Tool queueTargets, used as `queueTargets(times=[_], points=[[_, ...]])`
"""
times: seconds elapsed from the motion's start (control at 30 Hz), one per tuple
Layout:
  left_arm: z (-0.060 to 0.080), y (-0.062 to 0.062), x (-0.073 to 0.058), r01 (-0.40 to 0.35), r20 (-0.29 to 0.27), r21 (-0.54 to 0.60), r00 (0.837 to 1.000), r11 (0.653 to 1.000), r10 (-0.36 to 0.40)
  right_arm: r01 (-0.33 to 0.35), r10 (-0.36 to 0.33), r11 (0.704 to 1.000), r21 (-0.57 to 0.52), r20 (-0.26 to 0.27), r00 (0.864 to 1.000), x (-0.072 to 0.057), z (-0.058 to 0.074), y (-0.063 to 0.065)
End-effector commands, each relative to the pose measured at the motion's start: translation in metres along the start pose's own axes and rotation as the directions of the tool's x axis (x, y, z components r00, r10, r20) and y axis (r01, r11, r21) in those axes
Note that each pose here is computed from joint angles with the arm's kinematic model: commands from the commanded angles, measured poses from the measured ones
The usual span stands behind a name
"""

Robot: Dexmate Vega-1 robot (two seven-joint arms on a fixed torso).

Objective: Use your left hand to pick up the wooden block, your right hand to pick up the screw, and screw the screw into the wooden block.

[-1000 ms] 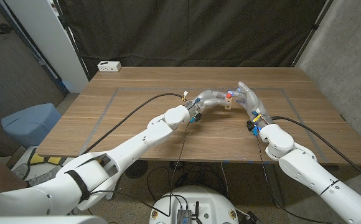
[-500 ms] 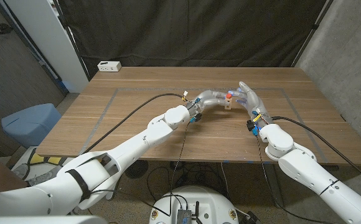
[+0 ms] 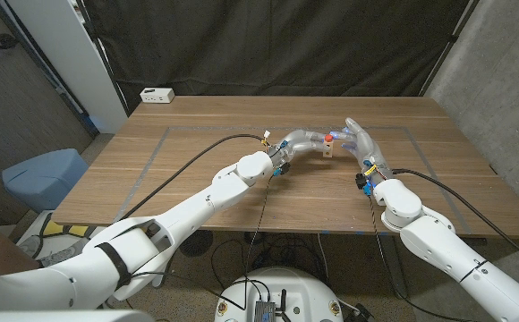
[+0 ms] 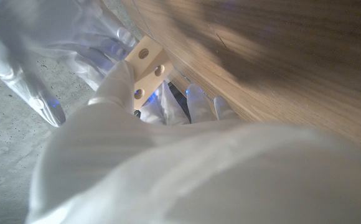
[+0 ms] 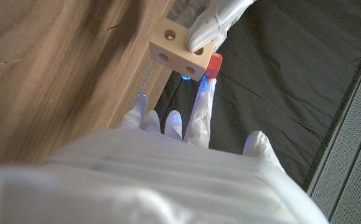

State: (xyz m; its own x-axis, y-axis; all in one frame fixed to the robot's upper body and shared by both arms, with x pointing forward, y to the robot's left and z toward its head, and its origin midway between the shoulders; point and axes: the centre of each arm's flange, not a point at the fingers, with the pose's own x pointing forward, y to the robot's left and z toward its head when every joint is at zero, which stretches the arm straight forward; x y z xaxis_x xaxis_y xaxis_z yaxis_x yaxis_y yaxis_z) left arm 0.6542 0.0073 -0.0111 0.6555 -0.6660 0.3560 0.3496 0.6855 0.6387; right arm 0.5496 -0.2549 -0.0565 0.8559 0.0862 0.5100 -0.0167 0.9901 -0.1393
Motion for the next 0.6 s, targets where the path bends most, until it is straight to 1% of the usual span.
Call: queueTargets(times=[0.03, 0.6], points=[[-0.0006, 0.0002, 0.0005, -0.002, -0.001, -0.003, 1.000, 1.000, 0.002, 0.011, -0.011, 1.000, -0.004, -0.005, 1.000, -0.0024, 0.0000, -0.0002], [-0.0014, 0.0001, 0.0005, -0.002, -0.003, -0.003, 1.000, 1.000, 0.002, 0.023, -0.023, 1.000, -0.008, -0.002, 1.000, -0.0059, 0.0014, 0.0004]])
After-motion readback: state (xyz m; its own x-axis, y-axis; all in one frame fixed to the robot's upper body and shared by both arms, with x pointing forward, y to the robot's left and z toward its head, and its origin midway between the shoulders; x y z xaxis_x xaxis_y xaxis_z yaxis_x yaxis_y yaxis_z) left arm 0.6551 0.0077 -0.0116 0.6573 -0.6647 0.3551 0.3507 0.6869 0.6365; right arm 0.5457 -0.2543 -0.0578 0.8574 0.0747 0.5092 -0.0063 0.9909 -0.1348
